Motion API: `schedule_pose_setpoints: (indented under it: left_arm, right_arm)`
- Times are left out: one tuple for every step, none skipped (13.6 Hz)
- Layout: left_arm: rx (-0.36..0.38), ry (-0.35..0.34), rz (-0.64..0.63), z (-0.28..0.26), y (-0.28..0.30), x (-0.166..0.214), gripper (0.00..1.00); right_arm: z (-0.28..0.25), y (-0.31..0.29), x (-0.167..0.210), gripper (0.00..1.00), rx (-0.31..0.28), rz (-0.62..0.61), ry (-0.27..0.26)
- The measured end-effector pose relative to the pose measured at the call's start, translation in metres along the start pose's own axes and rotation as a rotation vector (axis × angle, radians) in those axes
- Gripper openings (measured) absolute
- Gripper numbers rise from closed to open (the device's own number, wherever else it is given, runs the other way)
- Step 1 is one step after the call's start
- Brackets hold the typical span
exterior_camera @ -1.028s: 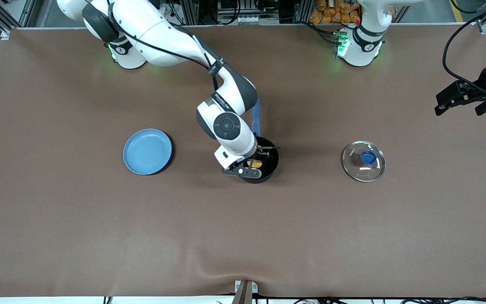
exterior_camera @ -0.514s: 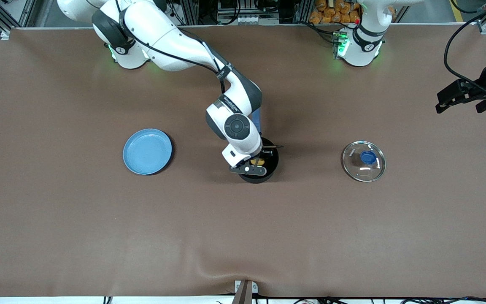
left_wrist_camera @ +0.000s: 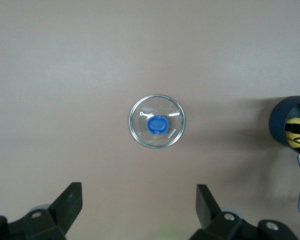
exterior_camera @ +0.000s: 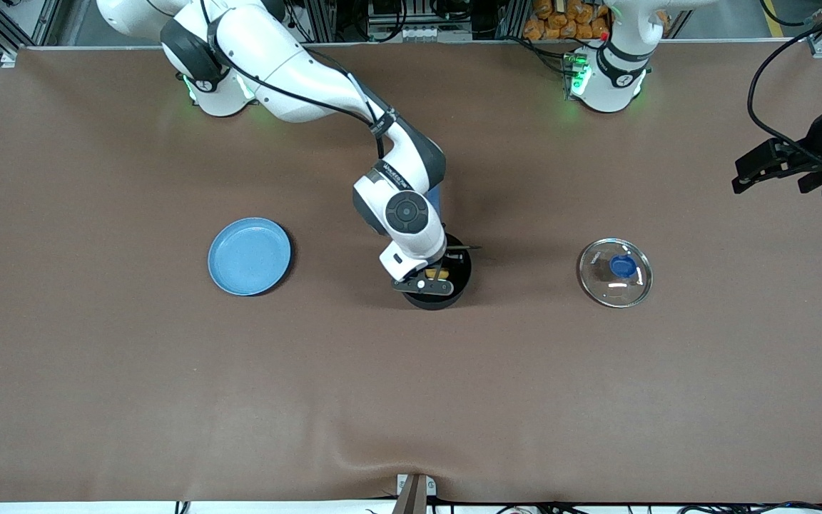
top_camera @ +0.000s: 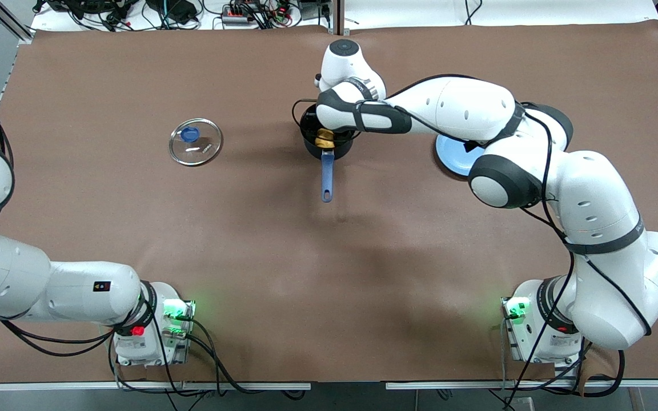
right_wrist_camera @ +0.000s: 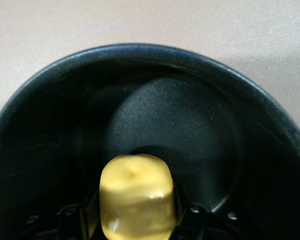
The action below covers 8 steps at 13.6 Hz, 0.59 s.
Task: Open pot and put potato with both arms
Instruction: 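Open the right gripper to drop the potato into the saucepan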
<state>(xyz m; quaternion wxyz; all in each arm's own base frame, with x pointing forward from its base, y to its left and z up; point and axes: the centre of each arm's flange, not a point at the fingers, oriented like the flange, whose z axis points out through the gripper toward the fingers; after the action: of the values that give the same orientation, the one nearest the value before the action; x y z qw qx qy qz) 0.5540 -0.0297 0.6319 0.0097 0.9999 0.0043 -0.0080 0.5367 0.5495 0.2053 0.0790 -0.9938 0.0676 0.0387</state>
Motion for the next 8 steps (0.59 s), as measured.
schedule_pose_setpoints:
  left_arm:
    - [-0.002,-0.004,-0.001,0.002,0.0,0.001,1.0]
    - [-0.002,-0.01,-0.001,0.005,-0.001,0.002,1.0]
    - [-0.002,-0.015,-0.001,0.007,-0.001,0.002,1.0]
    - [-0.002,-0.018,-0.002,0.009,-0.001,0.002,1.0]
    - [-0.002,-0.019,-0.002,0.009,-0.001,0.002,1.0]
    - [-0.002,-0.019,-0.002,0.009,-0.001,0.002,1.0]
    - [-0.002,-0.019,-0.002,0.009,-0.001,0.002,1.0]
    - [-0.002,-0.019,-0.002,0.009,-0.001,0.002,1.0]
  right_arm:
    - [0.002,0.001,0.0,0.77,-0.005,-0.002,0.001]
    - [0.004,0.002,0.0,0.88,-0.009,-0.002,0.001]
    - [0.004,0.001,0.001,0.99,-0.008,-0.002,0.003]
    - [0.0,0.0,0.002,1.0,-0.002,-0.002,0.008]
    - [-0.007,-0.003,0.005,1.0,0.007,-0.002,0.017]
    - [-0.018,-0.006,0.007,1.0,0.012,-0.001,0.021]
    - [-0.032,-0.009,0.008,1.0,0.011,0.006,0.019]
    - [-0.051,-0.012,0.01,1.0,0.014,0.018,0.019]
